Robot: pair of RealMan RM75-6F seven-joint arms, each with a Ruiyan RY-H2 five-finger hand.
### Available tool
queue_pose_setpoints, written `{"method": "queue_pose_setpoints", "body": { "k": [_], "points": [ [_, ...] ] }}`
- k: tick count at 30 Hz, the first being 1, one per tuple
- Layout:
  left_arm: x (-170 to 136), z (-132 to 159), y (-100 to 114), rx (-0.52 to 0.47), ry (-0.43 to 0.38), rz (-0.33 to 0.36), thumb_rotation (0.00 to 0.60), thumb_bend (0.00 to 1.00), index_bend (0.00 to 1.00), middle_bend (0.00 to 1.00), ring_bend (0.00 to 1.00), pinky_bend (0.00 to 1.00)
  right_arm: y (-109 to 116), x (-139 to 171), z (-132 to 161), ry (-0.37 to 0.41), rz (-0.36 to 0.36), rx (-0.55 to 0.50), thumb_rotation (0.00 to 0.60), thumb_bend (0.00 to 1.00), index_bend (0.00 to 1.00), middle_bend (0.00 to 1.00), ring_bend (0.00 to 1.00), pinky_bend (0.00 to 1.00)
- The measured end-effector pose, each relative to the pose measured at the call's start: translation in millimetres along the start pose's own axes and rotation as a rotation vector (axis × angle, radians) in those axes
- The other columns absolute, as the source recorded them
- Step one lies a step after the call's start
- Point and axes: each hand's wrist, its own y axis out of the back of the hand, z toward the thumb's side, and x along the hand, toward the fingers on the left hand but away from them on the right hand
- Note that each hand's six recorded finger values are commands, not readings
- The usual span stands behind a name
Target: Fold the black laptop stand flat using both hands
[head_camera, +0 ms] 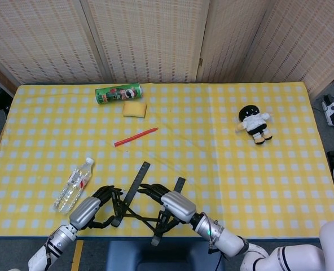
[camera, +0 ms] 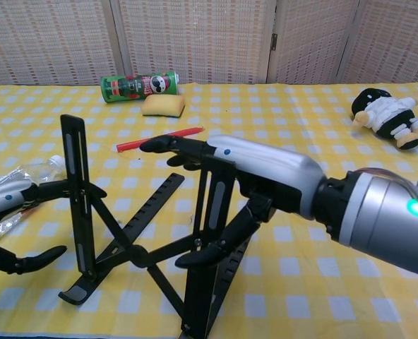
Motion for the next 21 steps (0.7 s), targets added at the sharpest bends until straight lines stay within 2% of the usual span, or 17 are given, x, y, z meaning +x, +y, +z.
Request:
{"method": "queue_pose_setpoints", "body": {
  "k": [6,12,16,19,21],
  "points": [
    [-3.5,2.3,6.2,0.012,-0.018,0.031,0.6,0.44,0.13,0.11,0.0,0.0,12.8,8.8,-4.3,-0.009,-0.052,-0.009,0.591,0.19,0.0,0.0,0.0,0.0],
    [-6.4,6.1,16.6,0.03,-0.045,0.07,0.6,0.44,0.12,0.1,0.0,0.0,49.4,41.2,-22.8,-0.063,-0.159,-0.039,0.589,0.19,0.0,0.0,0.0,0.0],
    [-3.9,7.5,22.4,0.05,-0.056,0.079,0.6,0.44,0.12,0.1,0.0,0.0,82.0,75.1,-40.8,-0.116,-0.254,-0.07,0.59,0.19,0.0,0.0,0.0,0.0],
    [1.5,8.1,27.3,0.086,-0.059,0.079,0.6,0.44,0.14,0.1,0.0,0.0,96.9,94.4,-46.5,-0.135,-0.286,-0.043,0.589,0.19,0.0,0.0,0.01,0.0],
    [6.3,8.7,30.9,0.114,-0.062,0.078,0.6,0.44,0.15,0.1,0.0,0.0,98.3,98.8,-44.3,-0.126,-0.277,-0.009,0.59,0.19,0.0,0.0,0.04,0.0]
  ]
}}
